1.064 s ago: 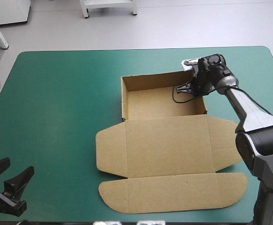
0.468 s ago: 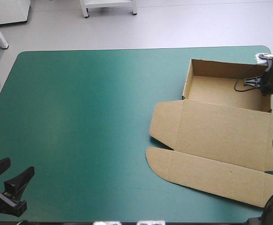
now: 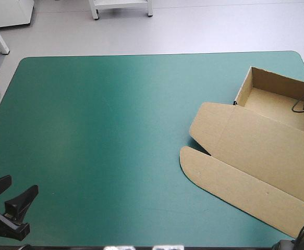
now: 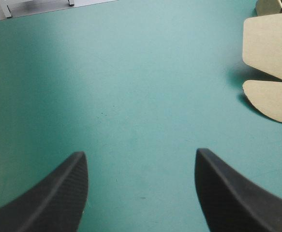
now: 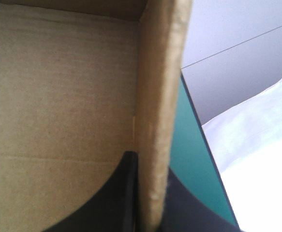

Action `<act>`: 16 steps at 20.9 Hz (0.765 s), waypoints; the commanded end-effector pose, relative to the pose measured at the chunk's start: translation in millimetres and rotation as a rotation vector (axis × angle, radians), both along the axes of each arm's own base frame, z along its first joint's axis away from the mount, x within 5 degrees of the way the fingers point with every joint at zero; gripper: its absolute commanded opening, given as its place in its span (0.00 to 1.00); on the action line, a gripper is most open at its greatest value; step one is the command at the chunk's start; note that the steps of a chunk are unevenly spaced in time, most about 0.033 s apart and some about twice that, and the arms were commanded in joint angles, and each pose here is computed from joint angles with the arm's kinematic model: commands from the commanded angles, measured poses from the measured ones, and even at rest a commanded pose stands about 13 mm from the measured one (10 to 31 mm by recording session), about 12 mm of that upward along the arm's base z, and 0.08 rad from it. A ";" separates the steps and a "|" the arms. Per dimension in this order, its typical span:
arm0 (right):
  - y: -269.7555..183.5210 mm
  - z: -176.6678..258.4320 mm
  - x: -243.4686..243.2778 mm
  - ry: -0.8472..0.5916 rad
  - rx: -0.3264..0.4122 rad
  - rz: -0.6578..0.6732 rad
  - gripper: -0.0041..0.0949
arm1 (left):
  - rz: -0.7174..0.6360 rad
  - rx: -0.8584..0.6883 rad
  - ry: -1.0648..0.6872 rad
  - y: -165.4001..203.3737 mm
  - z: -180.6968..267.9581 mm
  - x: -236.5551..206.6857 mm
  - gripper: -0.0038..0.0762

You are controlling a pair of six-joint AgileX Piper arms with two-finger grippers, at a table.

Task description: Fold the box

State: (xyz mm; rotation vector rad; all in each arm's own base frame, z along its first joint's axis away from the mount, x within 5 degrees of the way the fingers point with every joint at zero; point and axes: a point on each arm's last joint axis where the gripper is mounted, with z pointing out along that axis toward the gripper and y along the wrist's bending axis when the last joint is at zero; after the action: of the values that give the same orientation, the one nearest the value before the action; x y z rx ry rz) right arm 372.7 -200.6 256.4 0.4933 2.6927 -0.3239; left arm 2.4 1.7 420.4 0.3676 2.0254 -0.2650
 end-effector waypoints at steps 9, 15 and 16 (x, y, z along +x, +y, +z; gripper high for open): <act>-11.1 20.1 -6.7 -0.091 -0.041 0.052 0.63 | 0.027 0.056 0.051 -0.2 0.7 10.0 0.62; 1.7 59.1 -8.9 -0.200 -0.003 0.055 0.69 | 0.092 0.119 0.041 5.0 1.2 17.5 0.62; 8.4 75.1 -12.9 -0.230 -0.039 0.073 0.67 | 0.108 0.135 0.034 6.3 1.7 19.4 0.62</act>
State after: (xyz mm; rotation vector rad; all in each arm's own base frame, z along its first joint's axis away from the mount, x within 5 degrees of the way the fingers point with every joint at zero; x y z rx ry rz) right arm 371.0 -202.7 270.2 0.4576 2.6406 -0.2113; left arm 17.4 6.1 420.8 0.3439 2.0541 -0.1182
